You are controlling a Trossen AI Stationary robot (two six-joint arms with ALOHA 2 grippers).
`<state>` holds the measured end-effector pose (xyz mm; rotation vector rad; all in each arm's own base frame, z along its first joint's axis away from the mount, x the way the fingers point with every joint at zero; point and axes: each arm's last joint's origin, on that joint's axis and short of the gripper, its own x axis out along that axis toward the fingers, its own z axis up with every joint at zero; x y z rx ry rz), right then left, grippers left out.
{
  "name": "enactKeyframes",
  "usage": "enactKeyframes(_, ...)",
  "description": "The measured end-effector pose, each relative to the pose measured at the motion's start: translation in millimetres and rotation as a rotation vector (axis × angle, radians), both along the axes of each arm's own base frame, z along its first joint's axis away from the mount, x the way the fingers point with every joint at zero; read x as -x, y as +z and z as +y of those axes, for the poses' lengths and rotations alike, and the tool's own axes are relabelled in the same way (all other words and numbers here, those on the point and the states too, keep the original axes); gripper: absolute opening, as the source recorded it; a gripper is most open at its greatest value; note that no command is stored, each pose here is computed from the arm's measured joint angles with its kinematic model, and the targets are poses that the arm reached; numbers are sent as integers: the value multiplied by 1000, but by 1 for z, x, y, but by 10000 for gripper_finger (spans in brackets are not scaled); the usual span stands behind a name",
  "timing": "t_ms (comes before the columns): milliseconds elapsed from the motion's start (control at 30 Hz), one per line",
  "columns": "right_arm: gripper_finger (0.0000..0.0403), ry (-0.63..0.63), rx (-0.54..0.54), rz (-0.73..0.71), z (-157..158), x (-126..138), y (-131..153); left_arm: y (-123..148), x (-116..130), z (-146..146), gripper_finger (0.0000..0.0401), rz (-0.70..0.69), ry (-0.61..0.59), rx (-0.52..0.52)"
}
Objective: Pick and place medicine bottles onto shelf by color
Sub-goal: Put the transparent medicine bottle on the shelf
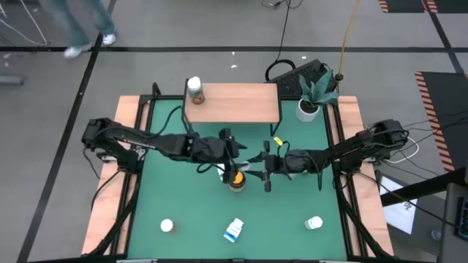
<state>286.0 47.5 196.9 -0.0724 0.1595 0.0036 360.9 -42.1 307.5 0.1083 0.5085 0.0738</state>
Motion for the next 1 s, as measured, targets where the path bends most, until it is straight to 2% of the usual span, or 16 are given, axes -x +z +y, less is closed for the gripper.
enactKeyframes(167, 148, -2, -2, 17, 0, -1, -1, 18, -10, -7, 282, 99, -74, -10)
enactKeyframes(233, 148, -3, -3, 18, 0, -1, -1, 16, -10, -8, 283, 160, -76, -16)
enactKeyframes(533, 148, -3, -5, 3, 0, -1, 1, -1, -17, -9, 273, 251, -88, -41)
enactKeyframes(667, 148, -4, -4, 4, 0, -1, 1, 3, -16, -9, 249, 228, -90, -41)
enactKeyframes(1000, 148, -7, -5, -2, 0, -1, 1, 4, -15, -9, 158, 230, -93, -39)
